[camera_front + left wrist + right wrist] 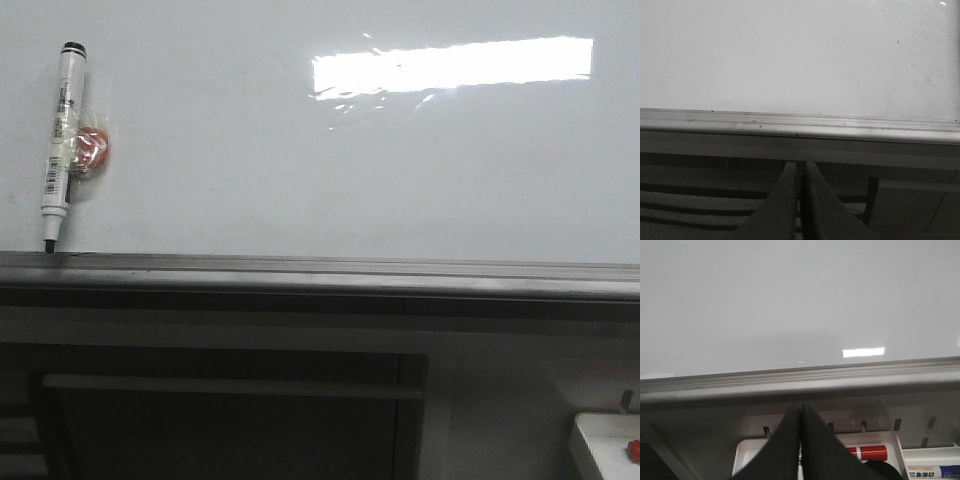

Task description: Write number 0 on whiteboard

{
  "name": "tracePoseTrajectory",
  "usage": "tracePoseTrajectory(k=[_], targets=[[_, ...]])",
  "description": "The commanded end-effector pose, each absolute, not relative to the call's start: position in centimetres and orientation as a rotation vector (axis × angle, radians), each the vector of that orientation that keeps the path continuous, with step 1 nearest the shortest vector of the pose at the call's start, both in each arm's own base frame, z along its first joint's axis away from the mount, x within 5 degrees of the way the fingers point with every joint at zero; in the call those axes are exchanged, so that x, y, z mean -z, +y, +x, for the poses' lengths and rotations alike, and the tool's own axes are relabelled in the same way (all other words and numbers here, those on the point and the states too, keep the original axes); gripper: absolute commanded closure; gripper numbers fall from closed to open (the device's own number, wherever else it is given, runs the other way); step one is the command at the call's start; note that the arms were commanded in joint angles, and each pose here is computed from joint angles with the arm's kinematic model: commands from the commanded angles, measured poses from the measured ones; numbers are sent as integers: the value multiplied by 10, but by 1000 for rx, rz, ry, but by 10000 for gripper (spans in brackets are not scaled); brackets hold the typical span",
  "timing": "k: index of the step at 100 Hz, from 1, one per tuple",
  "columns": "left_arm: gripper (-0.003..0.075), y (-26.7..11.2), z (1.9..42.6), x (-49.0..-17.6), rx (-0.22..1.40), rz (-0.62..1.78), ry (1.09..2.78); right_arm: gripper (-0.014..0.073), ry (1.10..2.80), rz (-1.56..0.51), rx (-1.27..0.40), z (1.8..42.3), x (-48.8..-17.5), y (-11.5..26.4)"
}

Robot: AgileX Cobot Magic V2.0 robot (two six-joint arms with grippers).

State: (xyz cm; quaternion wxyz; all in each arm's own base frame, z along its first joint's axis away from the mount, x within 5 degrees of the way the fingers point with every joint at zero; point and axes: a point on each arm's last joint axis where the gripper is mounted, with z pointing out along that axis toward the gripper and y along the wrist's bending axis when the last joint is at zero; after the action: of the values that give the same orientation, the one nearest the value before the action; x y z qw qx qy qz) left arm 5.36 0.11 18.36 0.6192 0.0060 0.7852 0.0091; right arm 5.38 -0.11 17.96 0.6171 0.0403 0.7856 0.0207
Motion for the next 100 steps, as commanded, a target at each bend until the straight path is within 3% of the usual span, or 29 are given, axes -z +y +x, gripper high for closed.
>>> tracePoseTrajectory(k=[1, 68, 86, 100], targets=[[741, 1, 54, -188, -11, 13, 1721, 645, 1793, 96, -43, 53, -174, -1], [741, 1, 54, -190, -46, 44, 1698, 645, 1789, 96, -43, 53, -175, -1], [741, -1, 54, -211, -26, 46, 1459, 645, 1594, 84, -48, 56, -192, -1], [741, -1, 53, -218, -24, 46, 1382, 645, 1433, 74, -52, 55, -207, -1]])
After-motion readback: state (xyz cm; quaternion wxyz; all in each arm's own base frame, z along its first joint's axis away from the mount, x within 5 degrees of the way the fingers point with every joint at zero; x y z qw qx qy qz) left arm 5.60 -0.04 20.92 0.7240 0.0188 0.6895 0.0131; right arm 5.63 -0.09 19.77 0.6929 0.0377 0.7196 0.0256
